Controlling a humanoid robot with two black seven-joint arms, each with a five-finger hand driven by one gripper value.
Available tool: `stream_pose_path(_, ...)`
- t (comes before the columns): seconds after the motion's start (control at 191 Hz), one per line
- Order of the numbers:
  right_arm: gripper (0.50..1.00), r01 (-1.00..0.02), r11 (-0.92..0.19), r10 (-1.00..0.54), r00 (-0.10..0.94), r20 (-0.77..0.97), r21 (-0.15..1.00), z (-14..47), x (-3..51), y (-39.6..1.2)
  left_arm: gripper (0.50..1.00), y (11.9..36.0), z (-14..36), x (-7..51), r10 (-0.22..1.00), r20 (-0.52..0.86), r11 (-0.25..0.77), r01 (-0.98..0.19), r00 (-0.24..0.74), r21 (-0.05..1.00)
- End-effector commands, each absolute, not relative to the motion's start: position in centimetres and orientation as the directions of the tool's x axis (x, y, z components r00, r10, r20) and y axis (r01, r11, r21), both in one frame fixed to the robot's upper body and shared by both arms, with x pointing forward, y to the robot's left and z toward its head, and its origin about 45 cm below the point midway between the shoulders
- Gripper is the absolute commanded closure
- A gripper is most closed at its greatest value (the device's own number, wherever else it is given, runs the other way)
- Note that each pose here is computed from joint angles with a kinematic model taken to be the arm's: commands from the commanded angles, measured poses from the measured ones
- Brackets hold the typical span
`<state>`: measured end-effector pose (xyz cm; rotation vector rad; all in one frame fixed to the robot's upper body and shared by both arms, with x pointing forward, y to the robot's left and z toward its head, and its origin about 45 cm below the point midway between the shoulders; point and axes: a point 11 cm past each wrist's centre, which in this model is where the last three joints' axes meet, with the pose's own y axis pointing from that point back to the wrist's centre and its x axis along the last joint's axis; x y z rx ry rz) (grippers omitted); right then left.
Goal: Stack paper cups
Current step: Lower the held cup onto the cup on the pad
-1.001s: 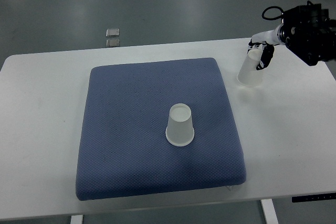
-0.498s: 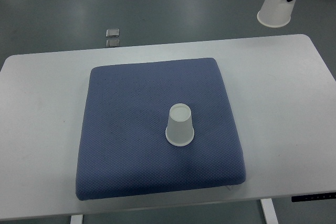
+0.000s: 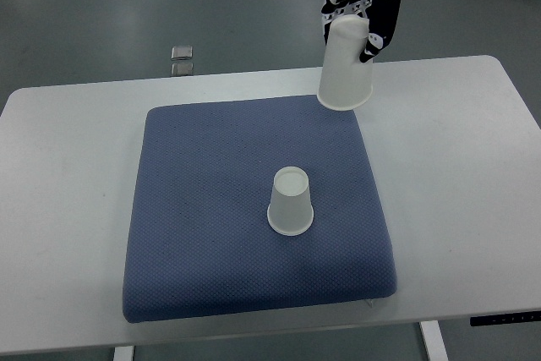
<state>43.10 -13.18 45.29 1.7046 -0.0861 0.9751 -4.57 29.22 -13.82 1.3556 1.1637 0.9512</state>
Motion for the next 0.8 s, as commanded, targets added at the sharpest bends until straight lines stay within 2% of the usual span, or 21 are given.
stream_pose_path(0.0,0.965,-0.465,-0.417,0.446,0.644,0.621,0.781,44.9,41.8,-10.2,0.5,29.2,-13.8,-4.6,0.976,-0.064,0.037,0.131,0.207,0.991)
stream_pose_path(0.273,0.965,-0.379,-0.465,0.463,0.667,0.585,0.8,43.2,40.1,-7.0,0.5,29.3,-13.8,-4.6,0.977,-0.062,0.036,0.131,0.204,0.991)
stream_pose_path(0.493,0.967,-0.319,-0.475,0.449,0.713,0.538,0.82,40.9,39.4,-7.6,0.5,29.3,-13.8,-4.5,0.977,-0.061,0.034,0.13,0.204,0.991)
stream_pose_path(0.797,0.973,-0.381,-0.524,0.386,0.691,0.611,0.762,40.3,40.3,-7.7,0.5,29.3,-13.8,-4.5,0.977,-0.061,0.034,0.13,0.204,0.991)
